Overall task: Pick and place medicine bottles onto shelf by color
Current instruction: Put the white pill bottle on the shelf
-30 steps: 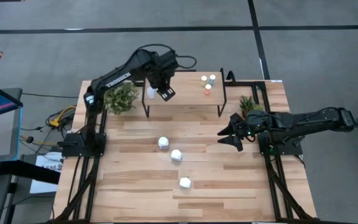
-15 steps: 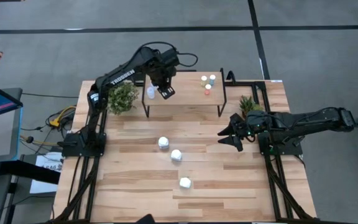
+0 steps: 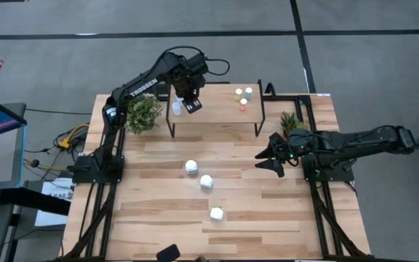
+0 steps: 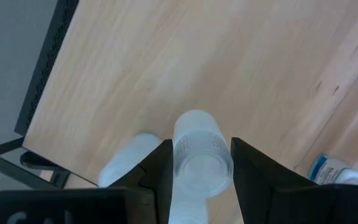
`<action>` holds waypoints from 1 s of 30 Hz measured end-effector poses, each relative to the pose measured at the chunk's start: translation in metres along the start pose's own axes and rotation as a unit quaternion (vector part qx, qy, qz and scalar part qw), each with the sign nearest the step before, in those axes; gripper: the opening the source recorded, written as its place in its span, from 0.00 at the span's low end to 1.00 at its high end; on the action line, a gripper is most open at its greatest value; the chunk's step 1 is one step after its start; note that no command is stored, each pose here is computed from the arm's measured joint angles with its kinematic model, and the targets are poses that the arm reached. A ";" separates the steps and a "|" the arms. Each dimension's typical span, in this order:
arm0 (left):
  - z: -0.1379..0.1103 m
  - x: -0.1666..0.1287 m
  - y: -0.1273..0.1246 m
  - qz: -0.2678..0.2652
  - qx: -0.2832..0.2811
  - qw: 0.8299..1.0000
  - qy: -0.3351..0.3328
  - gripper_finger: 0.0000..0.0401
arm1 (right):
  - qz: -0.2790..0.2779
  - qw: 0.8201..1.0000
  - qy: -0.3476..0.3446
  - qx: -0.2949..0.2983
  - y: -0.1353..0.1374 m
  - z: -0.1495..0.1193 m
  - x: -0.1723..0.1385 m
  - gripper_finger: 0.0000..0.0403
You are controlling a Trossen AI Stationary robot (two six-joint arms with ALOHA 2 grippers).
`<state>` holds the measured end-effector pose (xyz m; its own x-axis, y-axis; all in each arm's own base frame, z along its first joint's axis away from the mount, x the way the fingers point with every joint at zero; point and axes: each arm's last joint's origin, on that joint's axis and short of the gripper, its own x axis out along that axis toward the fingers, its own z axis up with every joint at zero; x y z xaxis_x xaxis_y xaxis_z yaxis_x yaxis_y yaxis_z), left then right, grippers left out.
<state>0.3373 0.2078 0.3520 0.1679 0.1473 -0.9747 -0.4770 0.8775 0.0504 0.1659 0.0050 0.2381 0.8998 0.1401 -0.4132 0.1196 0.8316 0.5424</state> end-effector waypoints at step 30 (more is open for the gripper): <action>-0.004 0.016 -0.001 0.034 0.017 0.999 0.037 0.41 | 0.000 1.000 0.000 0.000 0.000 0.000 0.000 0.62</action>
<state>0.3363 0.2076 0.3358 0.0709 0.1727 -0.9824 -0.4553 0.8819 0.1222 0.1659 0.0050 0.2381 0.9000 0.1400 -0.4129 0.1195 0.8316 0.5424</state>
